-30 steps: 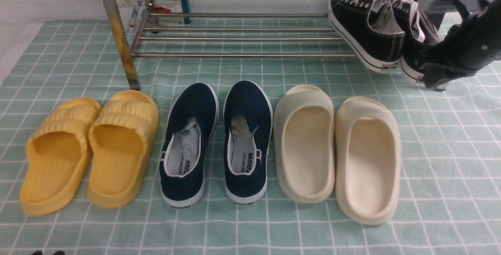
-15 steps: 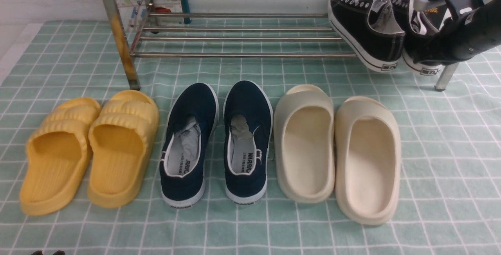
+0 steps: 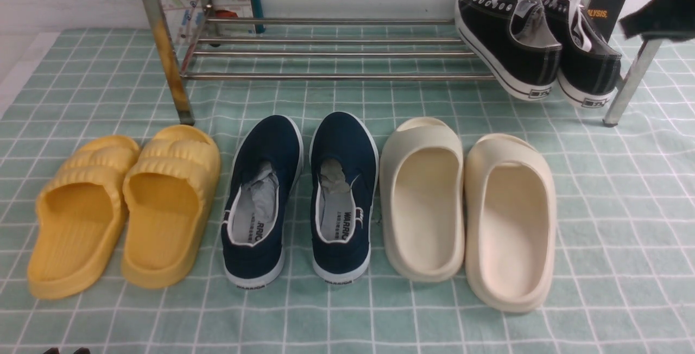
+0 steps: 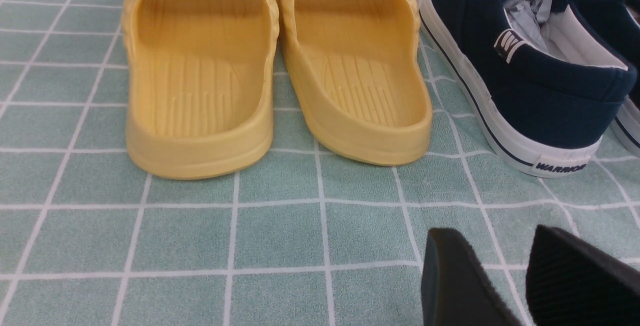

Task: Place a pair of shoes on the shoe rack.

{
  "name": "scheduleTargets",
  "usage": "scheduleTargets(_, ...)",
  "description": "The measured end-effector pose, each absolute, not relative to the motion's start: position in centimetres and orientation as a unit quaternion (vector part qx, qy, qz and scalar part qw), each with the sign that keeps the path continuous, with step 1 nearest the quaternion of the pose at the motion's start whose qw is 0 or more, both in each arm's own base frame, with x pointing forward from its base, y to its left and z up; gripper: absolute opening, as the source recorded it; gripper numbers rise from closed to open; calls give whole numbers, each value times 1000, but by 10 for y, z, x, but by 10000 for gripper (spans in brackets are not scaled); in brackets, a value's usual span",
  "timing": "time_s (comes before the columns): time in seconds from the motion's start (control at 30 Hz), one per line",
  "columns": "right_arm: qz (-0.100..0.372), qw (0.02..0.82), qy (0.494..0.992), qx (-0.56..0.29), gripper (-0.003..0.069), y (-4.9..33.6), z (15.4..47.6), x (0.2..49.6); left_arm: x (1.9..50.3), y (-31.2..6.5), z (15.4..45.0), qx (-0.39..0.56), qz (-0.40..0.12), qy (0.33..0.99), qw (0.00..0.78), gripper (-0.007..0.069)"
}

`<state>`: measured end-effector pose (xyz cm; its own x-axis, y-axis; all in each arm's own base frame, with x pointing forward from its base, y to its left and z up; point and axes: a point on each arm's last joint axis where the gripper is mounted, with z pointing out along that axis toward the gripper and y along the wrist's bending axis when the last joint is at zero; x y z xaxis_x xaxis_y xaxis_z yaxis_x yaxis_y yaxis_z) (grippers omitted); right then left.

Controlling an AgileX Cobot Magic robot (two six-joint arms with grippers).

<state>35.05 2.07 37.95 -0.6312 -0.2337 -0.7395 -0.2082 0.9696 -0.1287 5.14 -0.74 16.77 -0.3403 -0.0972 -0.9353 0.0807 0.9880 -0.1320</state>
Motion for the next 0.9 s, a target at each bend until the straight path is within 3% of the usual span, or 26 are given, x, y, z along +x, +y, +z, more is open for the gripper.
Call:
scheduleTargets(0.07,-12,464,878,-119,15,20,429,302,51,-7,168,-5,-77,815,574,238)
scheduleTargets(0.17,-10,516,849,-115,15,18,460,261,51,-7,168,-5,-77,815,574,238)
scheduleTargets(0.2,-8,557,823,-111,16,17,477,227,51,-7,168,-5,-77,815,574,238)
scheduleTargets(0.33,-6,630,771,-95,17,14,476,166,51,-7,168,-5,-77,815,574,238)
scheduleTargets(0.5,1,672,738,-64,17,10,400,121,51,-7,168,-5,-77,815,574,238)
scheduleTargets(0.53,11,676,735,-48,17,8,359,112,51,-7,168,-5,-77,815,574,238)
scheduleTargets(0.67,35,687,726,-2,17,5,283,99,51,-7,168,-5,-77,815,574,238)
scheduleTargets(0.8,23,707,707,9,17,2,238,94,51,-7,168,-5,-77,815,574,238)
scheduleTargets(0.9,16,723,690,13,17,0,222,91,51,-7,168,-5,-77,815,574,238)
